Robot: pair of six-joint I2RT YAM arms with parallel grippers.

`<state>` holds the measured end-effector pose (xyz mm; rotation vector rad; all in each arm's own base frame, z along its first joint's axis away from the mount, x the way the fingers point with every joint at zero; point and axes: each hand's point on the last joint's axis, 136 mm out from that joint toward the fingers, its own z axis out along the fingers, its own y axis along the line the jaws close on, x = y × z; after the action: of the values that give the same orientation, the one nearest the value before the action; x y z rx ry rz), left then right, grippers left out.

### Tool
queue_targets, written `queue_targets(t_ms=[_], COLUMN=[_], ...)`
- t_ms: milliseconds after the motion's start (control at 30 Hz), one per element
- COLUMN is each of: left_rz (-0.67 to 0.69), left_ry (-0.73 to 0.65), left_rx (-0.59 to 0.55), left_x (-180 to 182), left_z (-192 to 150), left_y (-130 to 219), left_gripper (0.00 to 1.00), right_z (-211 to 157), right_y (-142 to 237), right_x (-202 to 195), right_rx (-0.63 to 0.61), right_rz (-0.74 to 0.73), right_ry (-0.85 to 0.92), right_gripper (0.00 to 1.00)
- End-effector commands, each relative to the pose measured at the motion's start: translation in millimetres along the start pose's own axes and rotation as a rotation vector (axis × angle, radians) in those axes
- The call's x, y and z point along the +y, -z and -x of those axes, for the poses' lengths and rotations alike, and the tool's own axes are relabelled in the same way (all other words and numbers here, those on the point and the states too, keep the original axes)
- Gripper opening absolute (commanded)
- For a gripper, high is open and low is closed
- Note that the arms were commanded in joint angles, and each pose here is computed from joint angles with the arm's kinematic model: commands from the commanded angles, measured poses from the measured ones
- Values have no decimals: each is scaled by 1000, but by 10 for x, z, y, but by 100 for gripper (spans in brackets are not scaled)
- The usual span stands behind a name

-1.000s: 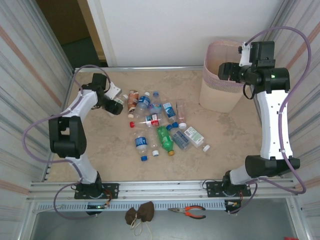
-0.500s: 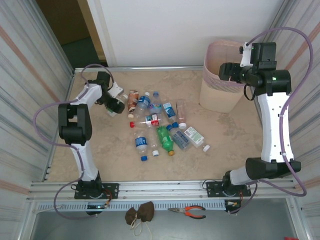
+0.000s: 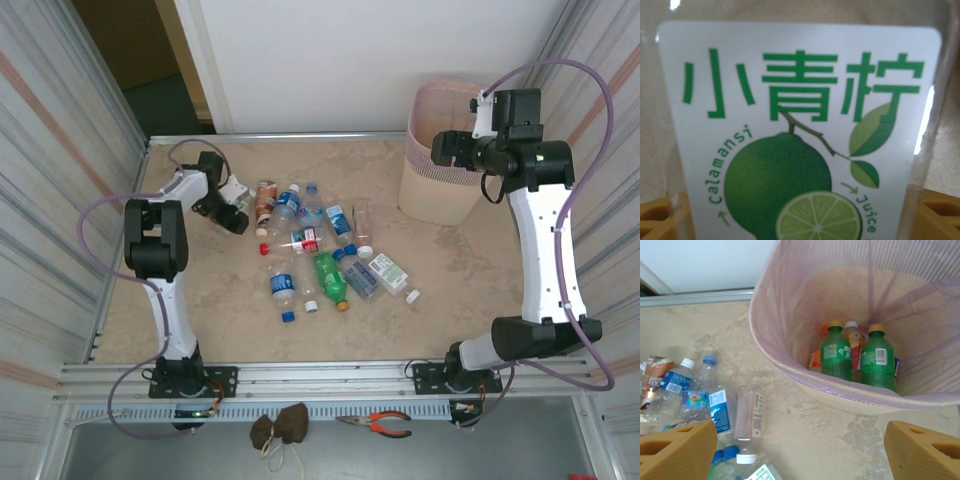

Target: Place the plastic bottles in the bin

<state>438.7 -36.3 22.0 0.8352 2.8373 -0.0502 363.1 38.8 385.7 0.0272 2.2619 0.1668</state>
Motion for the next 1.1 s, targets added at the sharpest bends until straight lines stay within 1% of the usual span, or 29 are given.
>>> queue_targets(t_ms=[0,100,300,367,500,667,767,900,1067], left_rz=[-3,-5,1,0,-1,9,4,-32,-122], left_ry=[-5,-10,-9,-6,20,51,81,115,110], left_rx=[41,37,33,36,-24,-75,-125,-223,-389], left_x=[9,-8,-9,-7,28,114,155,146,-64], left_z=[-92,-103,-115,-131,-69,-31,8,88,235], left_y=[-26,-11,25,19,211,401,565,848,1333], left_gripper=[79,74,61,59,52,47,44,43,43], right_z=[86,86,80,90,98,95,120,114,144], right_y=[130,125,115,125,112,86,91,96,164], right_x=[35,59,105,112,141,186,211,278,483], right_rx=[-48,-47,-46,-51,-54,-53,-64,-66,-99], right_rz=[1,6,11,14,23,33,38,56,143], right_ry=[-15,-11,-1,0,0,7,8,16,10], right_gripper=[85,85,85,85,85,85,85,84,84])
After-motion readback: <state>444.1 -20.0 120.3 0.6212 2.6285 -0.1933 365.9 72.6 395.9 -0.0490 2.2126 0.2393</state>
